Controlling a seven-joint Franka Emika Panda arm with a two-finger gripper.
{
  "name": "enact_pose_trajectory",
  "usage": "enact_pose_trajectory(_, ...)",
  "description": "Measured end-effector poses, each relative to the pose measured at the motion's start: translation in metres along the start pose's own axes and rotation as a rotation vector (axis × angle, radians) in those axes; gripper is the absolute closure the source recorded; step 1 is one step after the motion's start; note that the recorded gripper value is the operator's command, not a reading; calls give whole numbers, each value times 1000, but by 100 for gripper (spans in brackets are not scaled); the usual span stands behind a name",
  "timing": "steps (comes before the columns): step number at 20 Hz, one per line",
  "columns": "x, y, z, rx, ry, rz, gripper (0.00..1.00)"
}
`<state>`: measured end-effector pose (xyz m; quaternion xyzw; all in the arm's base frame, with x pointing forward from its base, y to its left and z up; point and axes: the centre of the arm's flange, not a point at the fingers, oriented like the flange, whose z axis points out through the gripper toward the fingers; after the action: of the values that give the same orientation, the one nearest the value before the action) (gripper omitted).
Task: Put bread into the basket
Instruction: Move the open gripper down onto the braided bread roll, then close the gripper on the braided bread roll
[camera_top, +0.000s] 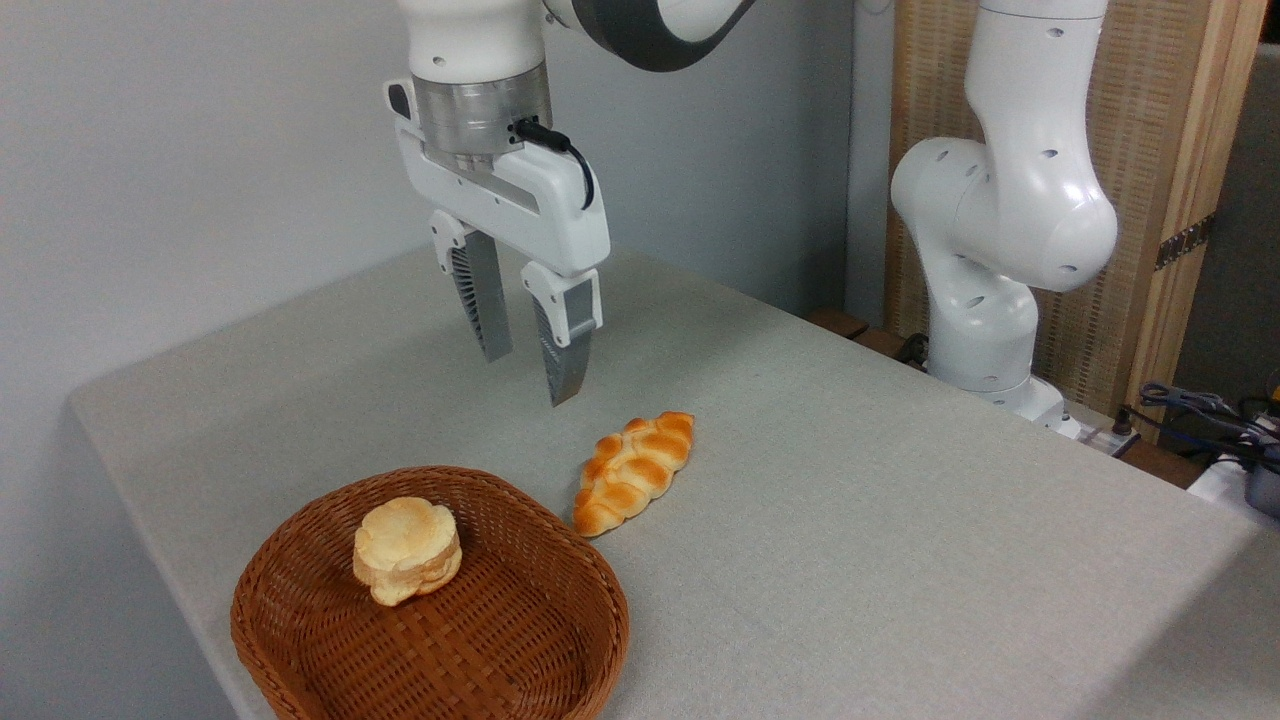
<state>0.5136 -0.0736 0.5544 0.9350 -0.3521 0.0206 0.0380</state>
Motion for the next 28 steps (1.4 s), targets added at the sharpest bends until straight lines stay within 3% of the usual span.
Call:
enact_pose_trajectory(3,-5,3,12,-31,-47,-15,0)
enact_pose_trajectory(9,-19,8,66,-81,-125,-23,0)
enact_pose_trajectory(18,-31,8,129,-64,-155,-19,0)
enact_pose_trajectory(25,-29,12,143,-62,-176,-4,0)
enact_pose_trajectory(27,-27,14,145,-63,-178,3,20)
enact_pose_trajectory(28,-26,15,145,-63,-179,5,42)
